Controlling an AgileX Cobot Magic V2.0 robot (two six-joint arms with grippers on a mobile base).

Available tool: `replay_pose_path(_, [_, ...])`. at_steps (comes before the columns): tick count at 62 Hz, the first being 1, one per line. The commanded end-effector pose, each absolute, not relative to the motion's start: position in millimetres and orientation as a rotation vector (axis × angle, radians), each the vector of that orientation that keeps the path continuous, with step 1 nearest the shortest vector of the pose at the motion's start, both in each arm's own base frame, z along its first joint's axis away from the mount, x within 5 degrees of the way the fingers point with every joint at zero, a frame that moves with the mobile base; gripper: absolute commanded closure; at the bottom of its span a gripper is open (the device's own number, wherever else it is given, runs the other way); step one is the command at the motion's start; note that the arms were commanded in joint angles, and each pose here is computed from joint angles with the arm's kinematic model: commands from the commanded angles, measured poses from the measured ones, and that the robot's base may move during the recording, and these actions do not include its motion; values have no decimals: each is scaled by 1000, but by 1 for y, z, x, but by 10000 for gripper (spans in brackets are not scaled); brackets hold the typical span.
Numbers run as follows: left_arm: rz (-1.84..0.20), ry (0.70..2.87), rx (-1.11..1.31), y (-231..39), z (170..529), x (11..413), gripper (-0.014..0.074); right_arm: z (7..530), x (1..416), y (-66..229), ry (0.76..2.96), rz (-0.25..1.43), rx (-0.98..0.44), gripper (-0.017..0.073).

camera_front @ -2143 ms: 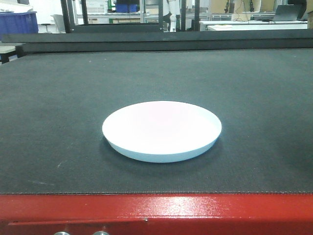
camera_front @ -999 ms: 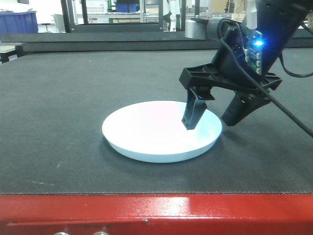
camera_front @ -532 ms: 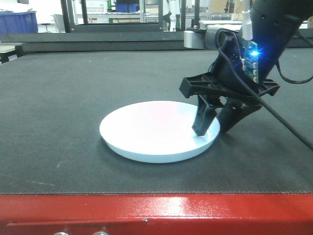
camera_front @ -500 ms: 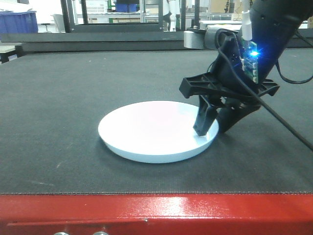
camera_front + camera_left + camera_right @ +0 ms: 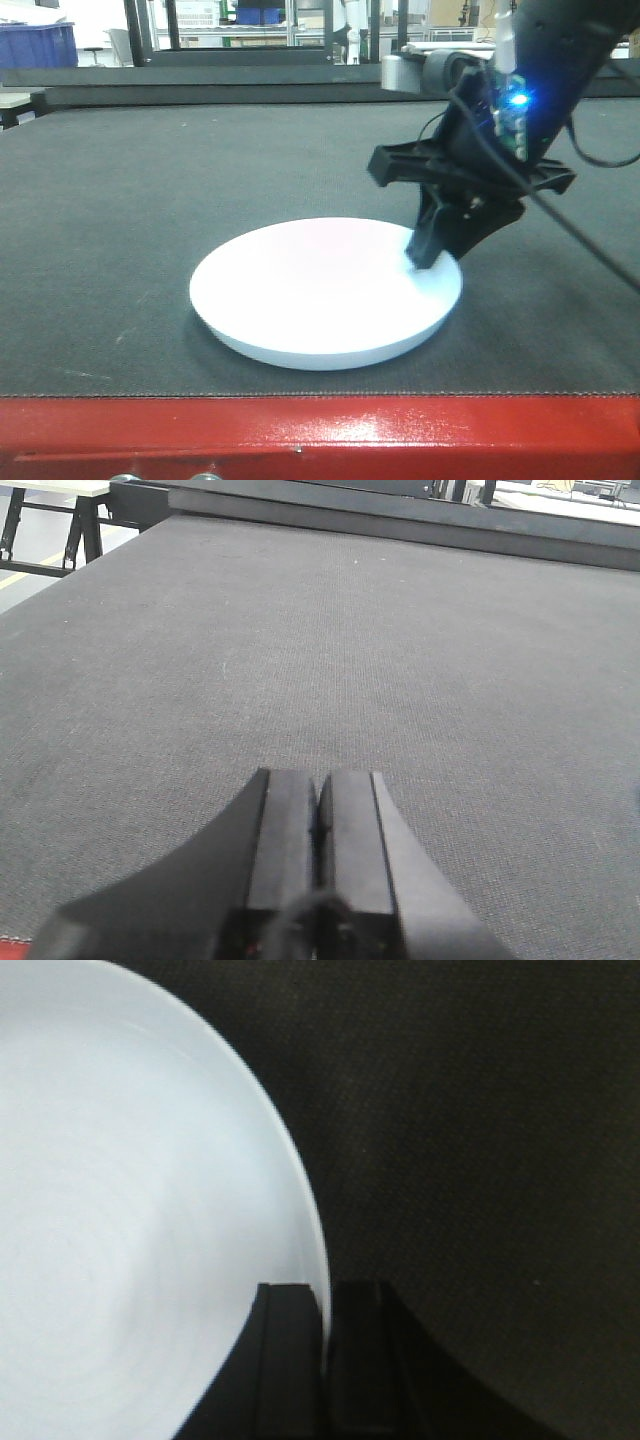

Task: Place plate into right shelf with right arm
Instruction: 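Lift the plate upright with the right gripper off the table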

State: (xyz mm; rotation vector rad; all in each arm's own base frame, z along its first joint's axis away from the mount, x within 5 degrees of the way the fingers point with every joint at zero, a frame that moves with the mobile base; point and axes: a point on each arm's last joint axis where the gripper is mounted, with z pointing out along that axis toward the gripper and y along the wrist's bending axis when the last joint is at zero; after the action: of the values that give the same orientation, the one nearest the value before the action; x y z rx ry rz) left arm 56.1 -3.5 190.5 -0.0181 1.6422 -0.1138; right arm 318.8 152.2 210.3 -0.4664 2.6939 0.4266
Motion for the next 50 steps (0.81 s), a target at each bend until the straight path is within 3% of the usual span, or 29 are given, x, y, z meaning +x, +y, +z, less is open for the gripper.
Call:
replay_pose_path(1, [-128,1562,-19,-4,195,56,640,255,316,143,2566,435,-461,504])
replay_pose_path(16, [-128,1562,-19,-4,195,56,640,332,271,128,2352,480,-449,504])
replay_pose_path(26, [-128,1562,-19,-4,195,56,640,373,220,106,2134,489,-414,504])
replay_pose_path(50, [-128,1562,-19,-4,195,56,640,384,85,39,1479,455,-233,504])
